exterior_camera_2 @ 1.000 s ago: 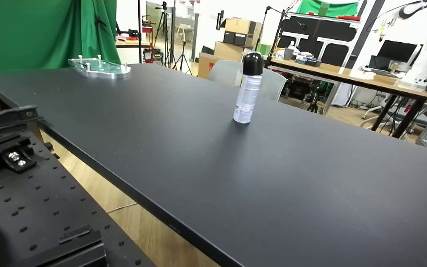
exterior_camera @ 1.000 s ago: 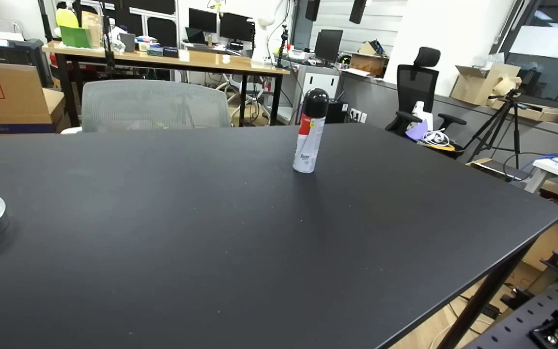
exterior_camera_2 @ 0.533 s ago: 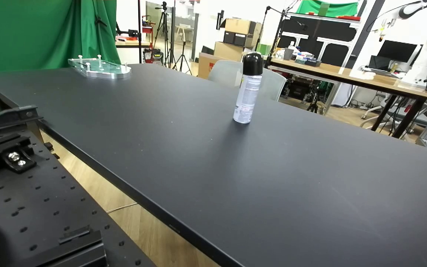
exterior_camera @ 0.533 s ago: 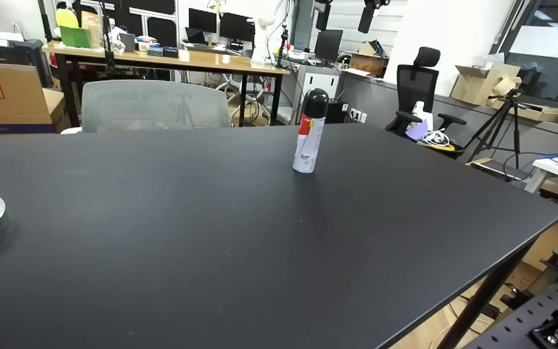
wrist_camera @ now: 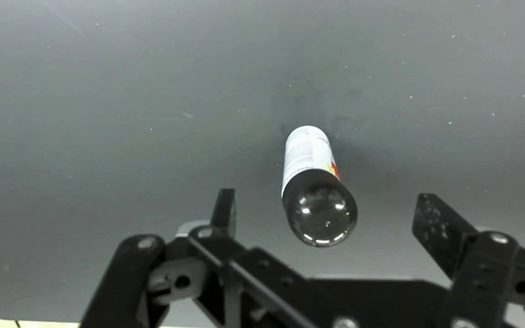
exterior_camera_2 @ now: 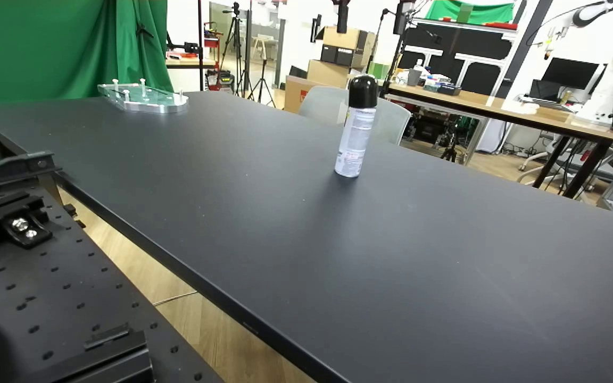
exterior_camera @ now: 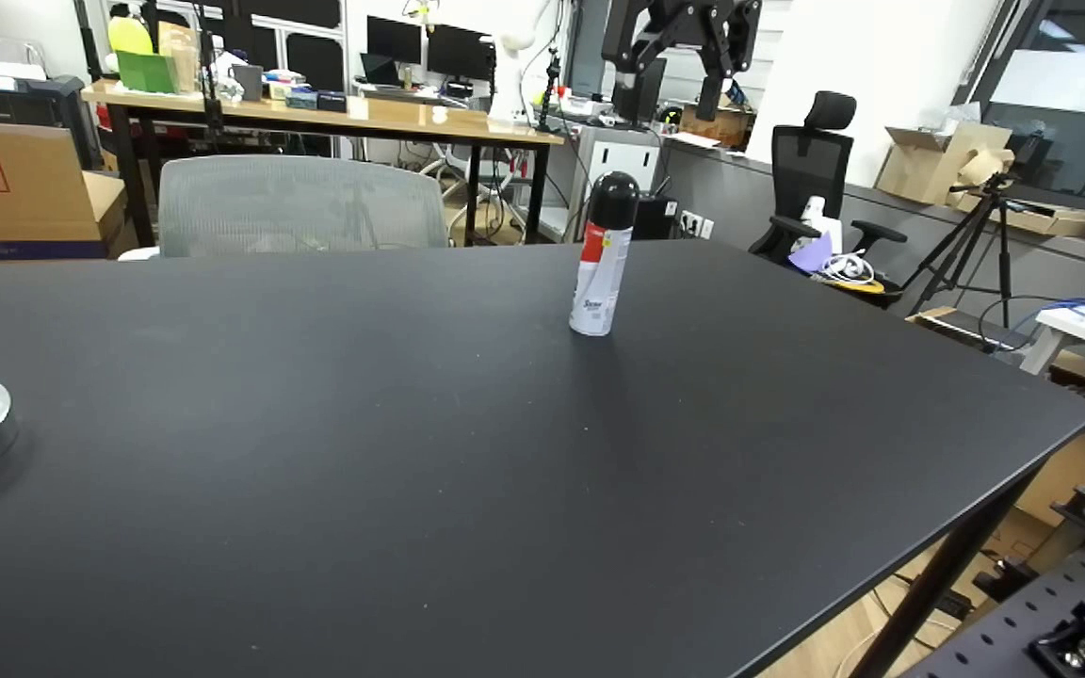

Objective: Remove the black cap from the can and put it on the table

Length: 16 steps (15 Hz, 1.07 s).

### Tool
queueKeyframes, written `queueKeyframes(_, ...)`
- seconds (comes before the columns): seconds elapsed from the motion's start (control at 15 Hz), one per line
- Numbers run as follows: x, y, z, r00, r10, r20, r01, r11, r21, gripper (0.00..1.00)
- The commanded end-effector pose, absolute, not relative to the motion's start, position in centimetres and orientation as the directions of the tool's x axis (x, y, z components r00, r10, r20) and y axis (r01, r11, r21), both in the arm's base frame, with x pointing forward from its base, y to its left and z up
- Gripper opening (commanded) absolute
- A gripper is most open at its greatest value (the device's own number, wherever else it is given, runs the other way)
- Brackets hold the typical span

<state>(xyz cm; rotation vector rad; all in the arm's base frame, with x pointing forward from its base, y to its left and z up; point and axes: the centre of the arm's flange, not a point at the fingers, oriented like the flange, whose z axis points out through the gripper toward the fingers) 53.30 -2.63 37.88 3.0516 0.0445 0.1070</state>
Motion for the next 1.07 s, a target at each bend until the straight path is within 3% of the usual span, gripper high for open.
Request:
queueKeyframes(0.0, 57.8, -3.5, 36.9, 0.998, 0.044, 0.039, 0.040, -0.994, 0.100, 1.00)
queueKeyframes(0.4, 61.2, -2.6, 34.7, 0.995, 0.104, -0.007, 0.104, -0.989, 0.105, 1.00)
queueKeyframes(1.0, 62.0, -2.2, 31.6, 0.990, 0.105, -0.089, 0.114, -0.989, 0.098, 1.00)
